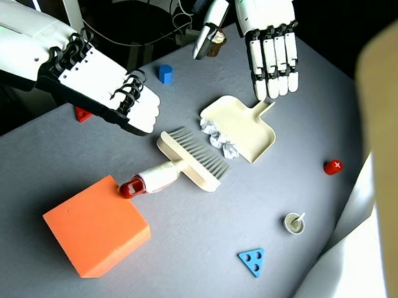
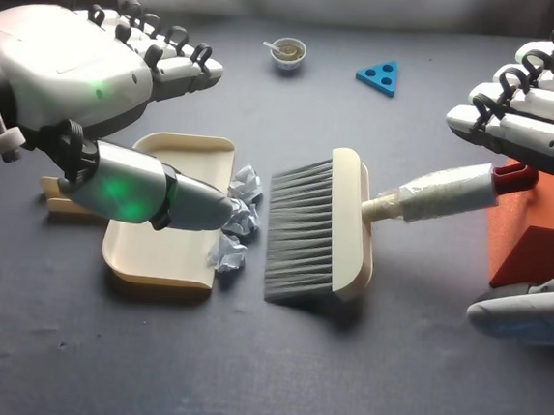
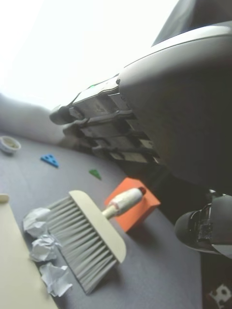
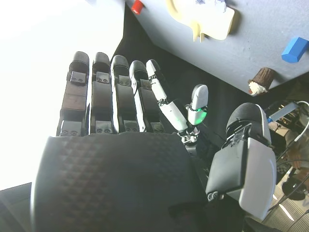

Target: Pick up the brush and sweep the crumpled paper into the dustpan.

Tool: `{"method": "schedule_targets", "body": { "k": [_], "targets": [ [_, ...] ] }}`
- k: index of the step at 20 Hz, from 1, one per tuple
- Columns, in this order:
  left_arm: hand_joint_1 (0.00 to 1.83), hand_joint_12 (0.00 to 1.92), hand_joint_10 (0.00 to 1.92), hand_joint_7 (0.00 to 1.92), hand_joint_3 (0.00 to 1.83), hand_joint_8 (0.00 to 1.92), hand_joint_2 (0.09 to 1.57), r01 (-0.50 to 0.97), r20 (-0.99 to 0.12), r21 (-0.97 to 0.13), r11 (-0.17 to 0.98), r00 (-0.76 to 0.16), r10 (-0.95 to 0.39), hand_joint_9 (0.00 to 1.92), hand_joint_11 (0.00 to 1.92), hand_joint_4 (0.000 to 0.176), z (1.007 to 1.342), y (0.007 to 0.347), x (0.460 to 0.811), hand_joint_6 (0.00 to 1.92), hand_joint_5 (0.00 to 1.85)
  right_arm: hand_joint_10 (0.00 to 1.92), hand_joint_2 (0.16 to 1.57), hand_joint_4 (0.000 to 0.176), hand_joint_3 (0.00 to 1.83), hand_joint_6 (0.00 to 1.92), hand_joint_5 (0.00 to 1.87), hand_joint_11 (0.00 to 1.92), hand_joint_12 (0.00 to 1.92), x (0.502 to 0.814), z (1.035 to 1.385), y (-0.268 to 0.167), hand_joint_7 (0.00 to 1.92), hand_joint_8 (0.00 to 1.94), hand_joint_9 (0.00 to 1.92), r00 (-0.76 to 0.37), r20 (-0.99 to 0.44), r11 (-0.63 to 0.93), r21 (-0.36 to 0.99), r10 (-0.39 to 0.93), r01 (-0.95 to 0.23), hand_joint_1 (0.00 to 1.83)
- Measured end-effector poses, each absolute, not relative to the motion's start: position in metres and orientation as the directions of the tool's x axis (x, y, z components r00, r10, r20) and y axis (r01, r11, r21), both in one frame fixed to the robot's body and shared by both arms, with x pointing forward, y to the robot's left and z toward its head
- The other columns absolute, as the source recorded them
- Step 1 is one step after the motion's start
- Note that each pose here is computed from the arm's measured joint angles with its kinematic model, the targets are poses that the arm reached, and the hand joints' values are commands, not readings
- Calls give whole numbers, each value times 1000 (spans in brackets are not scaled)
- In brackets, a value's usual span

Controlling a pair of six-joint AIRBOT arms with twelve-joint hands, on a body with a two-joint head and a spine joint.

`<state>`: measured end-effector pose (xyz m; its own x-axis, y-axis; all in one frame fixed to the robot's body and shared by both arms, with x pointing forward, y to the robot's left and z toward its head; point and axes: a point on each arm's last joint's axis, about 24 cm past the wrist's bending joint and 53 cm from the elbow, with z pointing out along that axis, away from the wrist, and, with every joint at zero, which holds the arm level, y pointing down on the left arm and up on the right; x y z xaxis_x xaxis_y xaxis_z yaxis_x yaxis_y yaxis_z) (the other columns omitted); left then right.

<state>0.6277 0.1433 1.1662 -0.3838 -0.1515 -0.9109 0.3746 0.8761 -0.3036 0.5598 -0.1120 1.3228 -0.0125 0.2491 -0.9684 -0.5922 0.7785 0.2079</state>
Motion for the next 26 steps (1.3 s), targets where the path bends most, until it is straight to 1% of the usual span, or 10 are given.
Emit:
{"method": "schedule_targets", "body": {
  "k": [4,8,10,13,18,19,21,22,23,26],
  "targets": [
    [147,66,6,116,11,5,1015,378,-913,-293,878,-383,-140,135,131,0,1164,140,629,4,70,0,935,0,8,0,161,162,16,560,1323,-112,179,0,178,-13,-968,778,209,250,-592,0],
    [486,83,15,145,0,11,1011,403,-911,-303,864,-390,-138,179,201,0,1149,133,630,7,85,1,934,0,4,0,158,174,18,560,1323,-112,179,1,178,-16,-968,778,212,252,-592,0],
    [535,79,7,132,0,2,1006,351,-897,-338,873,-402,-185,171,206,0,1134,146,628,0,67,7,938,0,5,5,169,174,17,559,1323,-111,192,6,194,-17,-967,777,214,253,-592,0],
    [745,63,1,106,0,0,987,264,-888,-362,894,-389,-244,146,192,0,1119,173,629,1,67,2,939,0,3,1,149,167,11,559,1323,-111,176,1,183,-19,-967,775,217,255,-593,0],
    [798,64,5,115,0,3,996,191,-889,-355,915,-372,-267,164,221,0,1106,204,635,2,49,0,949,0,4,0,154,170,8,559,1323,-111,178,0,185,-21,-966,775,221,259,-592,0],
    [755,62,5,116,5,2,1009,181,-888,-358,916,-370,-274,169,222,0,1104,207,636,0,43,0,951,0,4,2,156,170,8,559,1323,-111,178,1,182,-21,-965,775,222,260,-592,0],
    [755,53,5,156,1,5,1011,152,-880,-362,920,-381,-284,197,227,0,1094,215,635,6,104,2,960,0,8,3,158,181,12,560,1324,-111,185,4,186,-21,-963,775,229,269,-589,0],
    [757,53,9,180,0,10,1009,148,-879,-360,921,-383,-282,213,235,3,1090,216,636,13,136,3,963,0,8,5,164,181,12,560,1324,-112,191,6,189,-22,-962,775,234,273,-587,0],
    [714,41,2,165,8,2,1031,142,-878,-358,923,-388,-280,190,211,15,1086,217,636,13,147,5,971,0,11,10,176,186,13,560,1325,-111,199,8,195,-22,-960,774,238,279,-587,0],
    [717,34,0,184,5,0,1046,133,-879,-350,927,-390,-276,199,220,35,1078,221,640,4,201,3,972,0,7,6,177,182,10,560,1325,-112,200,5,195,-28,-957,772,250,288,-584,0]
  ]
}}
